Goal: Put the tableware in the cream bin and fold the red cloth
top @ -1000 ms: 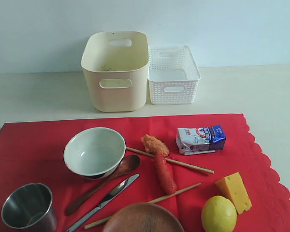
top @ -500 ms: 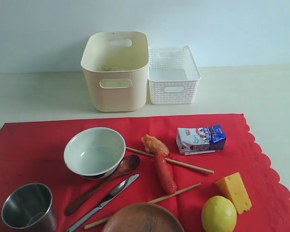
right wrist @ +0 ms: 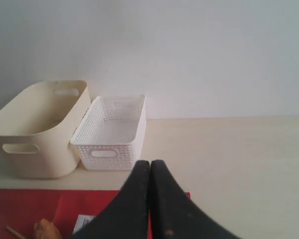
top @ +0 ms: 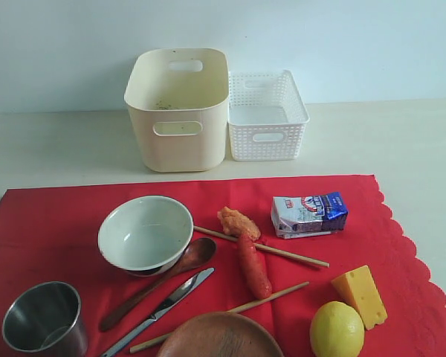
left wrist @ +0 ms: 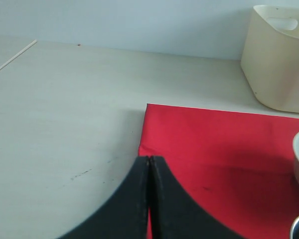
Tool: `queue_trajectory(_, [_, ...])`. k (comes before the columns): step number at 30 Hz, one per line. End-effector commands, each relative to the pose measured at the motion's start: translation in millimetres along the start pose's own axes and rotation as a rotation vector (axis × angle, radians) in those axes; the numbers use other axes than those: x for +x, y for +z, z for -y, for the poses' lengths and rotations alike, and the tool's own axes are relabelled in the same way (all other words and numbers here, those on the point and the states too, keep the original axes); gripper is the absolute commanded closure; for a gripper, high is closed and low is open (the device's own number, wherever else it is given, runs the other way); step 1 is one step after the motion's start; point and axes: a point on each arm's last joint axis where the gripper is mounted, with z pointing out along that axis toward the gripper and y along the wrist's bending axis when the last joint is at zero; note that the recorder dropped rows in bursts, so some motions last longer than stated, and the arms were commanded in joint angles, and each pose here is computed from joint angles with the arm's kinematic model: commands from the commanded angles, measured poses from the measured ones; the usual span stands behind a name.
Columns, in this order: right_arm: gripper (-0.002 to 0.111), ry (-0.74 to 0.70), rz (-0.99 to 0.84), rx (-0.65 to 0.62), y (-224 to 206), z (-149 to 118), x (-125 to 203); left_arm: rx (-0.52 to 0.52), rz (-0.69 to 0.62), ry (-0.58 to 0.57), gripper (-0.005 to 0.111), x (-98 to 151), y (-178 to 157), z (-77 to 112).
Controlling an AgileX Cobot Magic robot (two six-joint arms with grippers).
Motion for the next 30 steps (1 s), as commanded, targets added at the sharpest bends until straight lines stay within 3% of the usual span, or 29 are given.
queue_trajectory(1, [0.108,-0.065,-0.131,-0.080,37,-2,-16,0.004,0.012,0.007,0.106,-1,0,0.2])
queue_trajectory(4, [0.103,-0.109,-0.255,-0.166,70,-3,-19,0.004,0.012,0.007,0.106,-1,0,0.2])
queue_trajectory(11, [0.070,-0.465,-0.454,-0.391,149,-10,-1,0.004,0.012,0.007,0.106,-1,0,0.2])
queue_trajectory(20, [0.033,-0.719,-0.577,-0.566,217,-22,26,0.004,0.012,0.007,0.106,-1,0,0.2])
queue_trajectory(30, [0.027,-1.094,-0.759,-0.694,261,-39,52,0.004,0.012,0.007,0.106,-1,0,0.2])
